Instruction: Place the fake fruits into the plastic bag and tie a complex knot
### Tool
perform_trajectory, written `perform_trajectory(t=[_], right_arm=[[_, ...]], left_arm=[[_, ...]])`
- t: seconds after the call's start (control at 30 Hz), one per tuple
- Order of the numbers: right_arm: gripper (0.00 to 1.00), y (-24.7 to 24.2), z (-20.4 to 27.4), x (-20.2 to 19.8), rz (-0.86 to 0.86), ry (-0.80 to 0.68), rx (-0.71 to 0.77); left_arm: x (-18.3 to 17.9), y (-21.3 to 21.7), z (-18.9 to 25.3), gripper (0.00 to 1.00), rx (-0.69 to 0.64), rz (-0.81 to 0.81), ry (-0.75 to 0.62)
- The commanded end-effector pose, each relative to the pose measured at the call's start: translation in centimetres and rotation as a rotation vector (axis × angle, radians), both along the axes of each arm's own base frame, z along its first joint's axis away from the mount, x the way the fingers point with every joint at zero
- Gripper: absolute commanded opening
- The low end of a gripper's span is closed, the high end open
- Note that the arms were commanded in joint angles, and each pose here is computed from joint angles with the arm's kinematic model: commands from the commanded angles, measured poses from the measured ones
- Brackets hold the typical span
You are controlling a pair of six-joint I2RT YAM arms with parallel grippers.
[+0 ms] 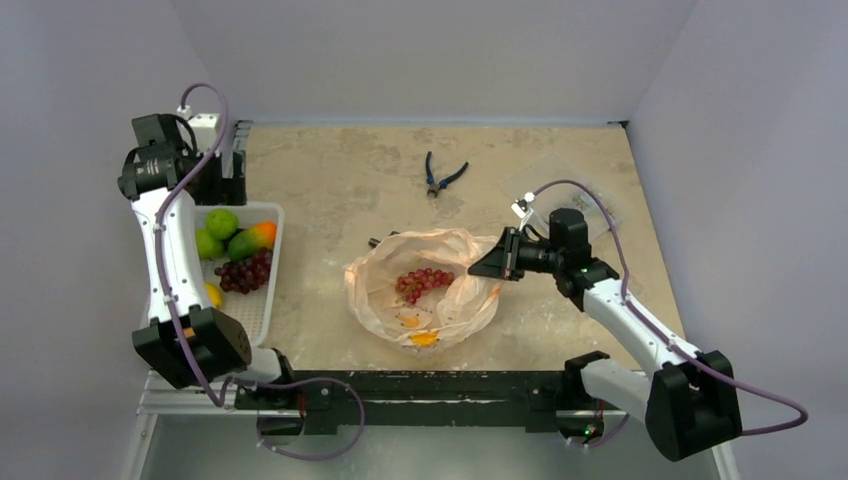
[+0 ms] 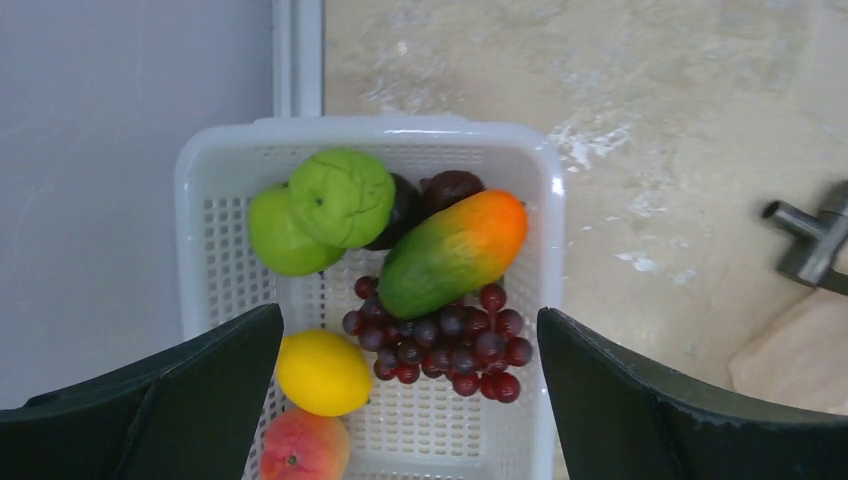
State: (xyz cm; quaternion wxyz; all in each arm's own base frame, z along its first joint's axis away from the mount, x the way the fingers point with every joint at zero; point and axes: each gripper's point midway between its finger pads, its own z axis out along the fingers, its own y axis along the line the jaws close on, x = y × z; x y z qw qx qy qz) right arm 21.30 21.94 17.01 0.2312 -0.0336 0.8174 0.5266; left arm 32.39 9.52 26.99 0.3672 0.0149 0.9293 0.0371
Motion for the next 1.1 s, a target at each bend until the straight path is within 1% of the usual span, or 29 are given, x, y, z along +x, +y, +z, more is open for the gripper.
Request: perform_trajectory(t=[0.0,0.17,0.23,0.43,0.7,0.97,1.07], right_arm=[[0.00,0.5,2.4,1.3,0.031,-0.089,0.019],[0.00,0.8,3.1,1.9,0.038,-0.102,0.025],[0.00,0.8,3.7,2.1,0.041,-0.113,0.029],[0.00,0.9,3.8,2.4,0.043,-0.121,0.026],[0.00,0.9,3.5,2.4,0.045,-0.118,0.020],[0.00,0.9,3.4,2.7,0.045,-0.118,0.015],[0.00,0.9,3.3,2.9,0.043,-0.118,0.015]], left_arm=[[0.4,4.8,-1.9,1.00,0.045,0.212,0.049],[1.6,7.5,-4.4,1.00,0.051,0.300,0.096],[1.9,8.2,-5.7,1.00,0.044,0.311,0.125],[3.3,9.8,-9.0,0.98,0.028,0.294,0.182],[4.4,9.9,-13.2,0.94,-0.020,0.269,0.265],[4.3,9.2,-15.4,0.81,-0.067,0.245,0.312],[4.3,8.9,-15.9,0.72,-0.077,0.235,0.321]])
